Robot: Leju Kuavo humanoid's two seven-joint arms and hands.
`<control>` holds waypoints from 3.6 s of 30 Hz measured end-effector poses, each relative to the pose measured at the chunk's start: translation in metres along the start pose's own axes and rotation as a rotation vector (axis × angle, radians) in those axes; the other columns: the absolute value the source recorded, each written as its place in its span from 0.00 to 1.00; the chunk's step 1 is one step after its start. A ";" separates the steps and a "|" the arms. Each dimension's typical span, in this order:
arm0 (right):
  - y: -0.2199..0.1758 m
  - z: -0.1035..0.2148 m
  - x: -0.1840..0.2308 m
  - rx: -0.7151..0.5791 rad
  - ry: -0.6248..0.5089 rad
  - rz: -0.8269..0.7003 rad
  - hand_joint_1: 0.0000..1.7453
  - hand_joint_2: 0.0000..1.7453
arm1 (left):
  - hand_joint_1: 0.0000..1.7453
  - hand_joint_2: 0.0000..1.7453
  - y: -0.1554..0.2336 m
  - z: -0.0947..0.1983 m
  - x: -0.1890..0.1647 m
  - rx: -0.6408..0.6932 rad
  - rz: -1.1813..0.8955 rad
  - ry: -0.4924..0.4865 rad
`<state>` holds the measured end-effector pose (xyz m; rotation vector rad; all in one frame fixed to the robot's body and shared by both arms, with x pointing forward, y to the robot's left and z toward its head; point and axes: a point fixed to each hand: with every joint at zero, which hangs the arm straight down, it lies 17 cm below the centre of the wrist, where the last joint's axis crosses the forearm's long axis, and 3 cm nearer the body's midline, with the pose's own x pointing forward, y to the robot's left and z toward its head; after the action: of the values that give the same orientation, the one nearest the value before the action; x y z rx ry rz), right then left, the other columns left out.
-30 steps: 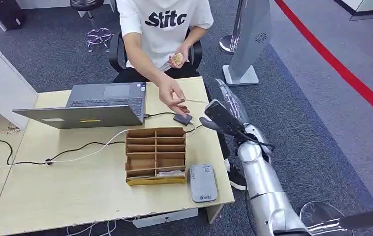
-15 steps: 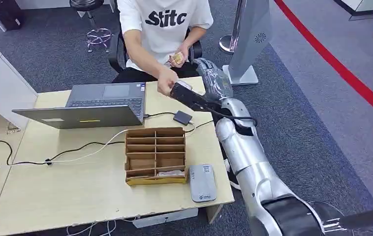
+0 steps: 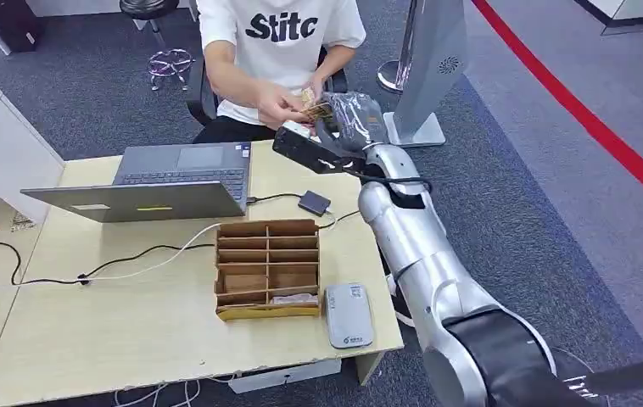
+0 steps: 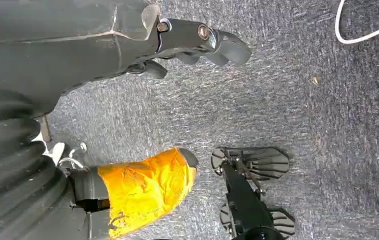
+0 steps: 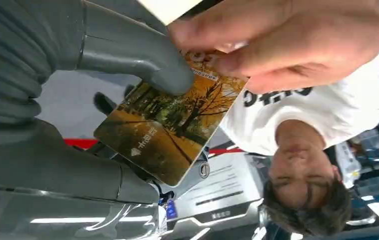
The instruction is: Pass the card to the sensor for recognition and then transmit it.
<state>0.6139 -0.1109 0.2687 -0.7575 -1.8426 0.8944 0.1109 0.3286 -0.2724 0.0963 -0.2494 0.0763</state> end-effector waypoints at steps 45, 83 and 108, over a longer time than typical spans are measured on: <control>0.104 0.238 -0.066 0.203 0.141 0.032 1.00 1.00 | 0.00 1.00 0.019 0.003 -0.046 0.051 0.145 0.108; 0.146 0.265 -0.092 0.412 0.142 0.150 1.00 1.00 | 0.00 1.00 0.026 0.003 -0.049 0.063 0.102 0.124; 0.059 0.191 0.005 0.084 -0.070 0.275 1.00 1.00 | 0.00 1.00 0.029 0.002 -0.047 0.079 0.037 0.122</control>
<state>0.4451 -0.1247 0.1625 -0.9523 -1.7749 1.1793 0.0628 0.3537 -0.2792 0.1652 -0.1265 0.1285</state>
